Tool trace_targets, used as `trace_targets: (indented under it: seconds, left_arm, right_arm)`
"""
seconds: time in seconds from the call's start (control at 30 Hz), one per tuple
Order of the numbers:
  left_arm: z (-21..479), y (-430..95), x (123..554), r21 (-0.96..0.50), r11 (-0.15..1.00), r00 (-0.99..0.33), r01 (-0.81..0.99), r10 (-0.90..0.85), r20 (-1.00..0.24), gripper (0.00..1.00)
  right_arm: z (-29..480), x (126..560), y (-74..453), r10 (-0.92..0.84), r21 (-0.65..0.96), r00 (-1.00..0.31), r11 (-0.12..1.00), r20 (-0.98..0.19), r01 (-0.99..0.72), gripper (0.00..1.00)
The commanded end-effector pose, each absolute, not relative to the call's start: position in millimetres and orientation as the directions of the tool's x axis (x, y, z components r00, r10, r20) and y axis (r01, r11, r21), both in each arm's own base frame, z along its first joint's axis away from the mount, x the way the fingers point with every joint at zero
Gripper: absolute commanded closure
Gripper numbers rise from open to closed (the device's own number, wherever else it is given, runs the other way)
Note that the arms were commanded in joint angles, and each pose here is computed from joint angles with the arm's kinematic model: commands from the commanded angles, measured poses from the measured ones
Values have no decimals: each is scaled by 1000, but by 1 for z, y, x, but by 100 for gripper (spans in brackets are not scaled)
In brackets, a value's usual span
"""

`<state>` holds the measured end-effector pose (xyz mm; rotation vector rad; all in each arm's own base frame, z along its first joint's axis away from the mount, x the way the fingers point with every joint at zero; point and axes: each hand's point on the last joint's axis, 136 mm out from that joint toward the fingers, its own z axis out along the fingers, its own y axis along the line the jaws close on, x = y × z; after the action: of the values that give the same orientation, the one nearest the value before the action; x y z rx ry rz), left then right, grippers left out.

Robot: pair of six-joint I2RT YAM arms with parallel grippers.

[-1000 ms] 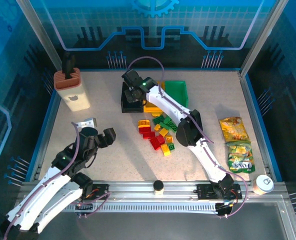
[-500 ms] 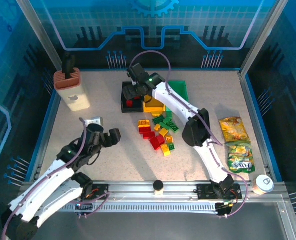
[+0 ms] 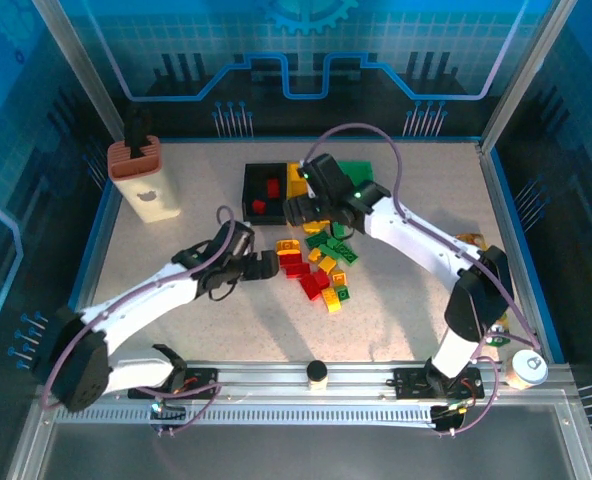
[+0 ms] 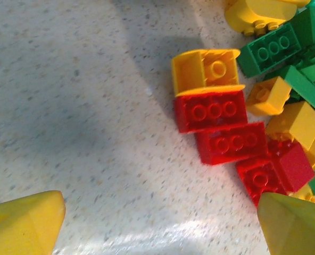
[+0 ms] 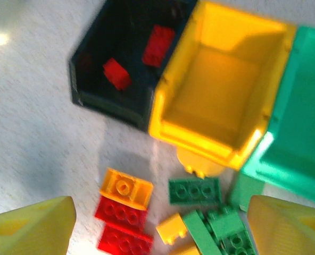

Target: Sort the legos into containers by color

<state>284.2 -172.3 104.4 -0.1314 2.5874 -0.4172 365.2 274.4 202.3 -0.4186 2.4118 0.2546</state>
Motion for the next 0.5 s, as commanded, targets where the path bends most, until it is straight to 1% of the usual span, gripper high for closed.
trace_targets:
  seconds: [0.0,0.23,0.47]
  left_arm:
    - [112,-197,307,-328,943,-869,45,-126,-479,5]
    - [89,-218,341,-257,965,-909,39,-73,-411,5]
    - [71,-230,364,-208,978,-930,30,-49,-364,9]
  right_arm:
    - [198,362,246,-126,114,-740,958,-661,-264,14]
    - [176,336,202,-56,136,-769,974,-636,-183,13]
    - [158,319,178,-7,164,-791,977,-611,-135,13]
